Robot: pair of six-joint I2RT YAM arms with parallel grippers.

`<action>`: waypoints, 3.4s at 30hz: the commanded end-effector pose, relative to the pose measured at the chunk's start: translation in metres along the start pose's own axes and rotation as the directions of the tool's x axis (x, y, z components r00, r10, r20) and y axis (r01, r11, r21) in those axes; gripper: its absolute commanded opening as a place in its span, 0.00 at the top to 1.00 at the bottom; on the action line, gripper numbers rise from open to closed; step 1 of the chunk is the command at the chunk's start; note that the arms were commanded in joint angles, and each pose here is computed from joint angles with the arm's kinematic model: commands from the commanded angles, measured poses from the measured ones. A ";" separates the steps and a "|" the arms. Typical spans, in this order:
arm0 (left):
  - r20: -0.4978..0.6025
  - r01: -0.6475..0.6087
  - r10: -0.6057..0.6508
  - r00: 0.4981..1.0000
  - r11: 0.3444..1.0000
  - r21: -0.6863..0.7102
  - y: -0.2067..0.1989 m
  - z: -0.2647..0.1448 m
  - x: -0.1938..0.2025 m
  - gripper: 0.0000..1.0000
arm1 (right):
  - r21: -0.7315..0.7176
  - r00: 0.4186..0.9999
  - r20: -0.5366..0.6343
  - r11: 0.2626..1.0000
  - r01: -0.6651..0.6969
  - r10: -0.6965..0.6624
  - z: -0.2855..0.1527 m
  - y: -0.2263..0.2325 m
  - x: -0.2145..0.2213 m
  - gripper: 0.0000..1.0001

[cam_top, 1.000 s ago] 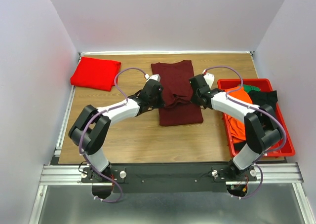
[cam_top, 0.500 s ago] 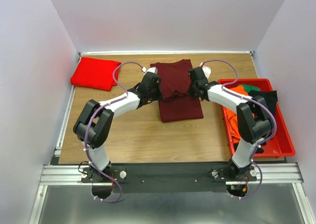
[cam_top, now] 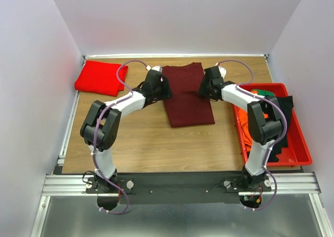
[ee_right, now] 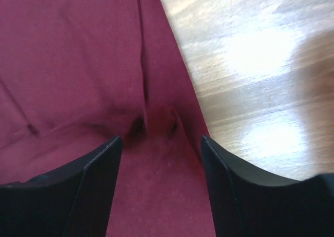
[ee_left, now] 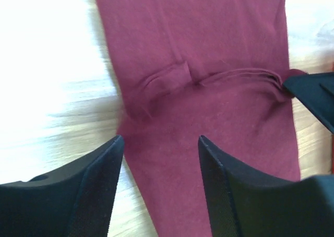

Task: Fold and stack the t-shirts
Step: Fold the tshirt

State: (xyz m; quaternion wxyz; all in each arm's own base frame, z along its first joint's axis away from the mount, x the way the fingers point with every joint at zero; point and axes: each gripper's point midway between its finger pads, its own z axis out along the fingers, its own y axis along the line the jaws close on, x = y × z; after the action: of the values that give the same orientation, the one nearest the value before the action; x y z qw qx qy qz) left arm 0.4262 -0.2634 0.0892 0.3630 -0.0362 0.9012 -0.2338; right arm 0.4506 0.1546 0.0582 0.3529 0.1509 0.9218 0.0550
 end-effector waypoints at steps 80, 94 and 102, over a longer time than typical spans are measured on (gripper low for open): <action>0.010 -0.006 0.008 1.000 0.983 -0.181 0.047 -0.081 0.069 0.55 | -0.020 0.959 -0.009 0.959 0.283 -0.283 -0.075 0.012 0.090 0.51; -0.045 -0.005 -0.005 0.999 0.975 -0.220 0.061 -0.050 0.087 0.55 | -0.024 0.957 -0.026 0.957 0.288 -0.289 -0.064 0.010 0.093 0.51; -0.032 0.000 -0.005 0.999 0.988 -0.154 0.046 -0.048 0.081 0.68 | -0.020 0.958 -0.035 0.958 0.286 -0.286 -0.058 0.008 0.095 0.52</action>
State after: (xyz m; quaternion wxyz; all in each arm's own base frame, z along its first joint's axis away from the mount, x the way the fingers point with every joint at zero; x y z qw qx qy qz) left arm 0.3295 -0.2149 0.0386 0.3284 -0.0627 0.9312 -0.1451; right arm 0.3365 0.1879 0.0417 0.3343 0.0121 0.9424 0.0052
